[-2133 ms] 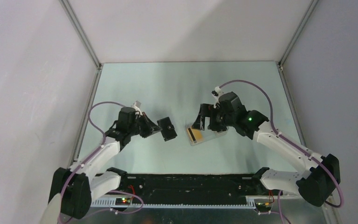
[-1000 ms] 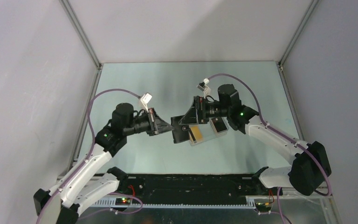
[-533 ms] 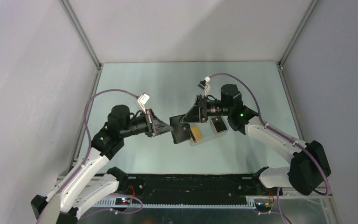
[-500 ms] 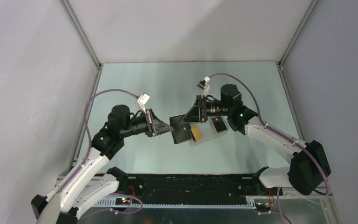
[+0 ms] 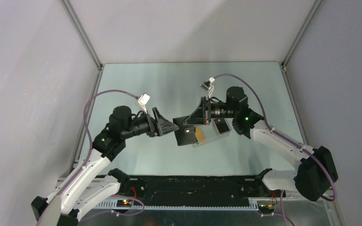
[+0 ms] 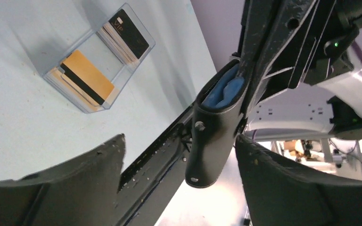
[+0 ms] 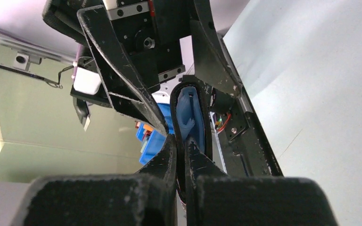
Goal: Put the credit cards into the card holder
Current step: Open the card holder.
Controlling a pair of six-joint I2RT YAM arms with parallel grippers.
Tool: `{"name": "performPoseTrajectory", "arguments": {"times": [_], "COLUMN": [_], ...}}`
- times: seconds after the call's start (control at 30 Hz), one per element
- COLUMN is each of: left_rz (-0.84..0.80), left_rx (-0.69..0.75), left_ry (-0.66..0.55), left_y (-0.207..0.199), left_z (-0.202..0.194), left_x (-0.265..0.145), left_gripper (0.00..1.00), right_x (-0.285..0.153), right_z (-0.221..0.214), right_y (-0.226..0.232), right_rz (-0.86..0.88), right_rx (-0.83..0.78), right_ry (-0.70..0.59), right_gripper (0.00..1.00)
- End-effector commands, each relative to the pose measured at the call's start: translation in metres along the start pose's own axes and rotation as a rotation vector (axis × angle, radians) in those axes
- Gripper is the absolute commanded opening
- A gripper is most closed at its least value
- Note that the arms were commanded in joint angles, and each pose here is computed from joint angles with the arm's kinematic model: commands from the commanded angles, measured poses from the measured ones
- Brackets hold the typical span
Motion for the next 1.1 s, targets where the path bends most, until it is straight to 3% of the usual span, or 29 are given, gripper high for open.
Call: {"name": "performPoseTrajectory", "arguments": {"times": [0.0, 0.17, 0.23, 0.43, 0.67, 0.87, 0.93, 1.0, 1.03, 1.07], "left_rz": [-0.005, -0.135, -0.273, -0.391, -0.371, -0.323, -0.332, -0.334, -0.331, -0.323], "left_rx": [0.045, 0.067, 0.091, 0.150, 0.127, 0.101, 0.100, 0.096, 0.093, 0.089], "left_ry": [-0.091, -0.082, -0.088, -0.033, 0.054, 0.023, 0.017, 0.022, 0.023, 0.020], "left_y": [-0.009, -0.032, -0.055, -0.083, -0.075, -0.060, -0.061, -0.061, -0.060, -0.058], "left_z": [0.016, 0.015, 0.019, 0.010, -0.004, -0.002, 0.000, -0.001, -0.001, -0.001], "left_x": [-0.006, -0.006, -0.006, -0.006, 0.016, 0.028, 0.030, 0.032, 0.033, 0.034], "left_gripper": [0.96, 1.00, 0.99, 0.95, 0.79, 0.69, 0.58, 0.38, 0.17, 0.08], "right_x": [-0.021, -0.034, -0.037, -0.040, -0.039, -0.031, -0.026, -0.024, -0.024, -0.024], "right_z": [0.020, 0.033, 0.037, 0.043, 0.046, 0.040, 0.038, 0.037, 0.036, 0.038], "right_y": [0.027, 0.043, 0.049, 0.058, 0.051, 0.030, 0.020, 0.013, 0.009, 0.004], "right_rz": [0.014, 0.029, 0.043, 0.084, 0.072, 0.030, 0.013, -0.005, -0.016, -0.029], "right_rx": [-0.065, -0.075, -0.072, -0.049, -0.027, 0.016, 0.038, 0.050, 0.056, 0.062], "right_ry": [-0.107, -0.179, -0.197, -0.208, -0.208, -0.172, -0.157, -0.154, -0.151, -0.157], "right_gripper": [0.00, 0.00, 0.00, 0.00, 0.00, 0.00, 0.00, 0.00, 0.06, 0.14]}}
Point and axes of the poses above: each gripper's point midway between its finger pads, its own x axis out along the fingers, its own y axis along the line the jaws close on, z = x × y, the point moved 1 cm from there along -x, back along the fingers, and after that the axes turned 3 degrees about -x, right-handed, at the moved point
